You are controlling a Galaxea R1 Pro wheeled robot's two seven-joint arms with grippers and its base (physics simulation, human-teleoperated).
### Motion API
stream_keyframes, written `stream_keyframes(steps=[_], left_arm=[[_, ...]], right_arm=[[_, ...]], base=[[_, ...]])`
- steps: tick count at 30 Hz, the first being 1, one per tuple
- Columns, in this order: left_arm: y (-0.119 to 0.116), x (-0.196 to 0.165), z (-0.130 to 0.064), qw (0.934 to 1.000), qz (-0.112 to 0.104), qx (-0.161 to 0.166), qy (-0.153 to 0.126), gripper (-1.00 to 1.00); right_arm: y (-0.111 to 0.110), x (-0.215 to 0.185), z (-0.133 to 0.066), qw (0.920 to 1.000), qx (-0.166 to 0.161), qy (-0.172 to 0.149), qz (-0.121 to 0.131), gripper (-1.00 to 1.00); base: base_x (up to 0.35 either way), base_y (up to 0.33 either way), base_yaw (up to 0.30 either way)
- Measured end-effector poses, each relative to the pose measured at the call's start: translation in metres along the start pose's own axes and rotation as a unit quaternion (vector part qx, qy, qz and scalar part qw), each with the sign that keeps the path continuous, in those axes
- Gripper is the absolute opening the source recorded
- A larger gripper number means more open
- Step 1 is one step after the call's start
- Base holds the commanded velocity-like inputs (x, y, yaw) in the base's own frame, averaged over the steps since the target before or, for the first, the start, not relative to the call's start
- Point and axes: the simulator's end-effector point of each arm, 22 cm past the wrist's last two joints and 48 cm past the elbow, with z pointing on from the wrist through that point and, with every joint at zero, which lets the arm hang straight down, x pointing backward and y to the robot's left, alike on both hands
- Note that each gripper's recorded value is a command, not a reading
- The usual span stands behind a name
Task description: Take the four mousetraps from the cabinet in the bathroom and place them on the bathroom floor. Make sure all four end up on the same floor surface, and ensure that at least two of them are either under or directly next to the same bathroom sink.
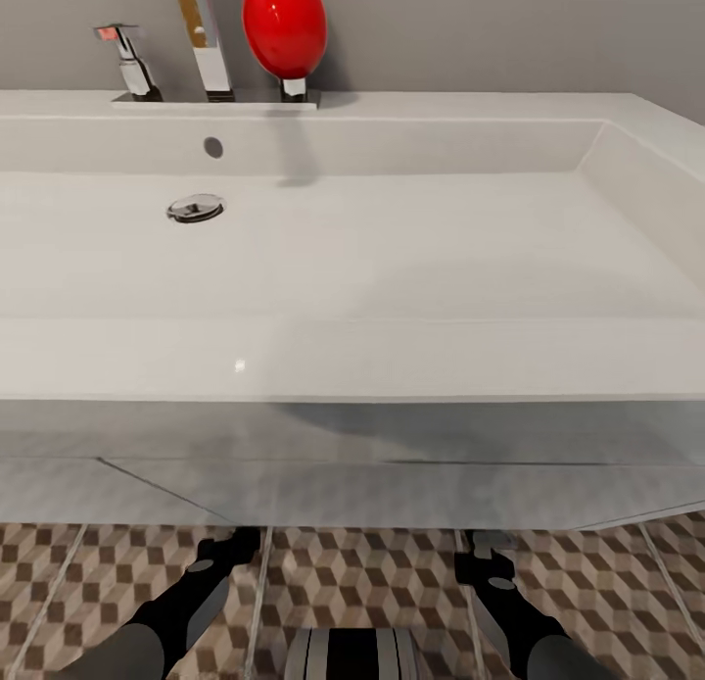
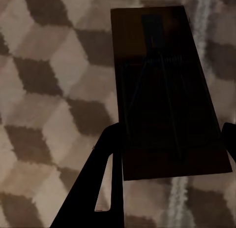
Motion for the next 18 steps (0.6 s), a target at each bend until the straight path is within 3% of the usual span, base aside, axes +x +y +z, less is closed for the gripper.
stream_keyframes(steps=[18], left_arm=[[0.002,0.040,0.017,0.9993,0.005,-0.003,0.036,-1.00]], right_arm=[[0.002,0.039,0.016,0.9993,0.000,0.036,-0.008,-1.00]], base=[[0.000,0.000,0.000]])
